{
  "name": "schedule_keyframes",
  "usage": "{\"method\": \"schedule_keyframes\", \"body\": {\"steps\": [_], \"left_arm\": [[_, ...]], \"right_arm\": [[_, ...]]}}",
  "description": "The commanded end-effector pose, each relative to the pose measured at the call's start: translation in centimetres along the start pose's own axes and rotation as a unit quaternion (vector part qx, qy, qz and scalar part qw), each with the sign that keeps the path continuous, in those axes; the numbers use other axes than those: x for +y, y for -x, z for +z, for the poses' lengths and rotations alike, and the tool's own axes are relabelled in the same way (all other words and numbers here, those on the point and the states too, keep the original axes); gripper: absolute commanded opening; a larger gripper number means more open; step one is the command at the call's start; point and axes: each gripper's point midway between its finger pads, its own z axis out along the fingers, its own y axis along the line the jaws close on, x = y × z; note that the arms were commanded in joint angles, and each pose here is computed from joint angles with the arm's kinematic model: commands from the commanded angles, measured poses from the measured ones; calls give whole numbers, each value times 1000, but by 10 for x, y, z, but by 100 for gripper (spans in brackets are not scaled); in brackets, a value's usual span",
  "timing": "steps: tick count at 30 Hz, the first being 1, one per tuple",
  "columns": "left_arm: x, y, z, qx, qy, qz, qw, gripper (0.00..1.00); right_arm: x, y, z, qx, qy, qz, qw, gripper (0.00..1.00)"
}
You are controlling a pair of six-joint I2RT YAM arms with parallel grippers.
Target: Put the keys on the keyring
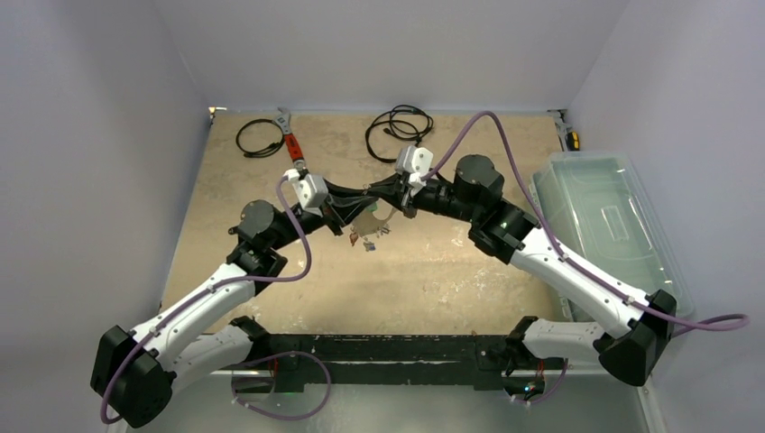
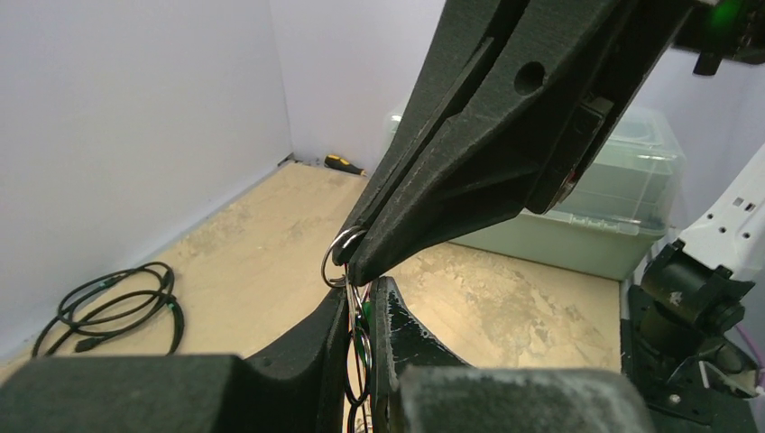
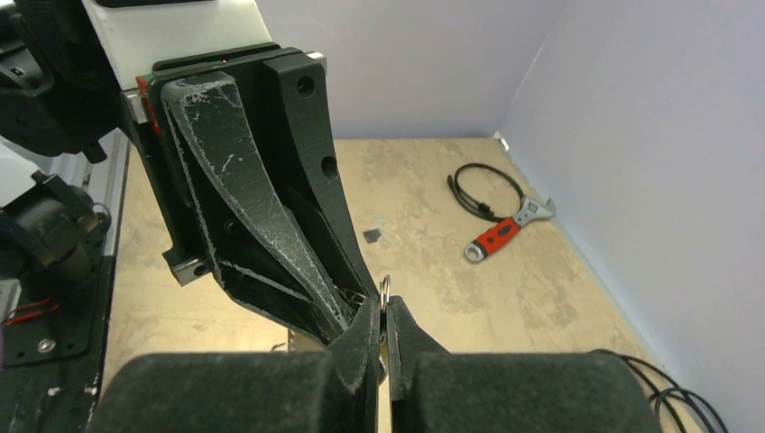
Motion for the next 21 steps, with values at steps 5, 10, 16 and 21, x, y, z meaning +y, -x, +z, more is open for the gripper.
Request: {"method": "schedule_keyframes", "body": {"steps": [5,10,16,21], "left_arm": [[-10,26,-4,7,-25,105,994,36],[-5,6,-4,48,-18,133,990,53],[1,-11,0,76,-11,127,989,53],[7,-8,4,54,15,90,994,68]], "right_arm": [[-12,-16,-5,94,-23,30,995,0],[-14,-6,-11,102,-35,55,993,0],[-13,6,-13,95,-37,88,991,0],[-12,16,-14,80,-40,100,991,0]]}}
